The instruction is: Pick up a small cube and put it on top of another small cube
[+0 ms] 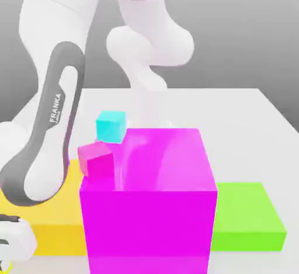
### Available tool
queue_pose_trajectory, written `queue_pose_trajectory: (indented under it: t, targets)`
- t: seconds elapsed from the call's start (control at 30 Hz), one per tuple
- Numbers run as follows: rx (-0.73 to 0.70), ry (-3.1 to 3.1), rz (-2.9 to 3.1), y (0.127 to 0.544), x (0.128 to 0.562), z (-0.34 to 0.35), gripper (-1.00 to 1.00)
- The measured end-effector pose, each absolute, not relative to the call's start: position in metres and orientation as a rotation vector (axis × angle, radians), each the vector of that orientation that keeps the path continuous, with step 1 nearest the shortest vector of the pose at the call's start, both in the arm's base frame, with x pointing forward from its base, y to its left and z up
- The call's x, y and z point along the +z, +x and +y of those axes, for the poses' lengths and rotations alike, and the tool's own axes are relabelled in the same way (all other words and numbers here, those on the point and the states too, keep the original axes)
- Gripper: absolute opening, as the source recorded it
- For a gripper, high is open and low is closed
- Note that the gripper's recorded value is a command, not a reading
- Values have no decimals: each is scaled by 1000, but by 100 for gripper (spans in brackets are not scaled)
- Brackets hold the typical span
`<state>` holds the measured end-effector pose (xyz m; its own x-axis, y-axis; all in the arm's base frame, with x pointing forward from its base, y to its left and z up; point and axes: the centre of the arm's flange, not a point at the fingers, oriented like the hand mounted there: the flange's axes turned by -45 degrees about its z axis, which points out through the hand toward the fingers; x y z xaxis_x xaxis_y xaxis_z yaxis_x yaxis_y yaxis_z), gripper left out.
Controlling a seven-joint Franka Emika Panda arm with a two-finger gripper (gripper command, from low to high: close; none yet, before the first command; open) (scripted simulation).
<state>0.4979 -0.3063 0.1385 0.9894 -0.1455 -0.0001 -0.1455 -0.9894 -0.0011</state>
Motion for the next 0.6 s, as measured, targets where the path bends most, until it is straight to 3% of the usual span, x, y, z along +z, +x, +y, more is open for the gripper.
queue_pose_trajectory:
  t: [0.2, 0.6]
  targets:
    - [-66, -3145, 224, 508, 232, -314, -100]
    - [-263, -3166, 192, 510, 430, -265, -100]
